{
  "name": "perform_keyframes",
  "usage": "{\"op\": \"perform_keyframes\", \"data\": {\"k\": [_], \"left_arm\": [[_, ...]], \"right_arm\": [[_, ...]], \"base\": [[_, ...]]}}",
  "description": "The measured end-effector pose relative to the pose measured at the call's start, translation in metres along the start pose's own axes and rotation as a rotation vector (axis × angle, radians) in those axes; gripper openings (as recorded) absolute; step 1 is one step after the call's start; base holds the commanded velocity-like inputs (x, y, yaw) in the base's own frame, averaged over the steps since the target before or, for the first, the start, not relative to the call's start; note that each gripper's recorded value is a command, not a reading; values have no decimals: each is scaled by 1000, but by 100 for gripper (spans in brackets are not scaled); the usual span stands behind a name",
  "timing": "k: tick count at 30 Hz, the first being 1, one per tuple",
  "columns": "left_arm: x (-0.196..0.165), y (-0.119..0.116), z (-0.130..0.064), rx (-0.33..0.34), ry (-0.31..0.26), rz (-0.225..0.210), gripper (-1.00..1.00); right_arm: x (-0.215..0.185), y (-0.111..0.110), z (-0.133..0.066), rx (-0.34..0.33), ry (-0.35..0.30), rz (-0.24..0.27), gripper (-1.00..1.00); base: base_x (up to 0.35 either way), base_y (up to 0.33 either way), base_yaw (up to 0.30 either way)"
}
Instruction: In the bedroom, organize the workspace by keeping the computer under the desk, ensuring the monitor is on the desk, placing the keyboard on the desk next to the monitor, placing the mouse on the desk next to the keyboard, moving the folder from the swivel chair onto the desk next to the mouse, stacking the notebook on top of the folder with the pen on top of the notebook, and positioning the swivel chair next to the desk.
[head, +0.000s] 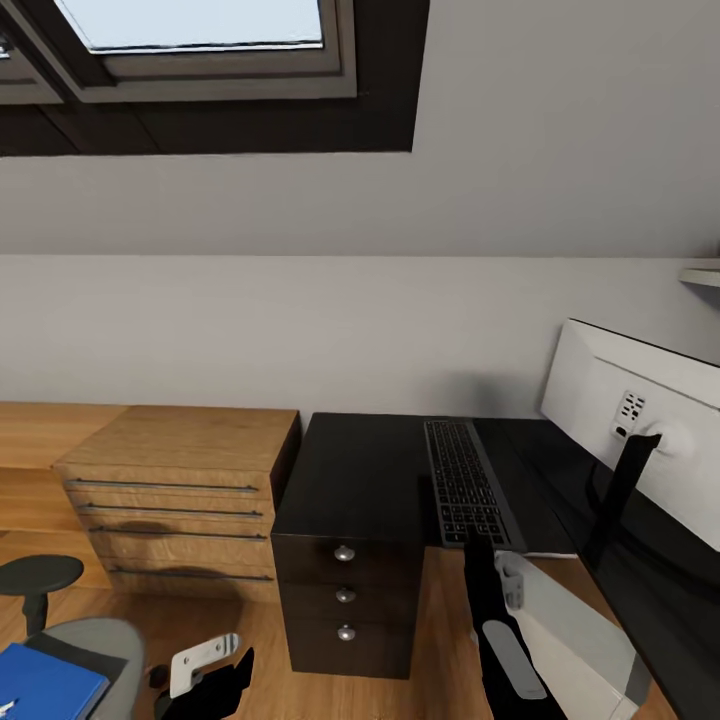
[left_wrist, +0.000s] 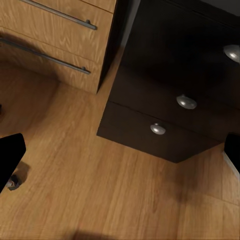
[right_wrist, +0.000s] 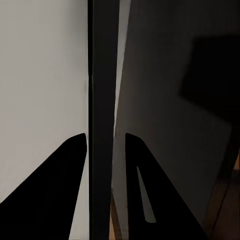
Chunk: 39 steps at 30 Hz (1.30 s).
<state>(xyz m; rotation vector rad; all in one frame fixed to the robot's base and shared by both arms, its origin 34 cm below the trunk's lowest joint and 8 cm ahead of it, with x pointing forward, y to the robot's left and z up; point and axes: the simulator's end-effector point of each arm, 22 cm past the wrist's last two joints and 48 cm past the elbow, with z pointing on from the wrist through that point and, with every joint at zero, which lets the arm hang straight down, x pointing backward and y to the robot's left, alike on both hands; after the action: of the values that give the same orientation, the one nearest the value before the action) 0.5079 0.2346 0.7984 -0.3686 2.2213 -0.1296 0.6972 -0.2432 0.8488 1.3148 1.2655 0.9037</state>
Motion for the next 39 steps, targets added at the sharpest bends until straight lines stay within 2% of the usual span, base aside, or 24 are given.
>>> {"op": "perform_keyframes", "data": {"k": [6,28,37,38,39], "left_arm": [[0,0,0,-2,0,1,100],[24,6,21,-2,0,0,100],[24,7,21,-3,0,1,100],[24,7,21,-3,0,1,100],[24,7,21,-3,0,1,100]], "right_arm": [[0,-4,0,18,0,-3,-100],[3,-36,7,22,-1,-4,-100],[3,-36,7,21,-1,-5,-100],[3,-36,7,22,-1,-5,100],[3,-37,7,22,-1,-5,100]], "base": [[-11,0,0],[0,0,0],[0,0,0],[0,0,0],[0,0,0]]}}
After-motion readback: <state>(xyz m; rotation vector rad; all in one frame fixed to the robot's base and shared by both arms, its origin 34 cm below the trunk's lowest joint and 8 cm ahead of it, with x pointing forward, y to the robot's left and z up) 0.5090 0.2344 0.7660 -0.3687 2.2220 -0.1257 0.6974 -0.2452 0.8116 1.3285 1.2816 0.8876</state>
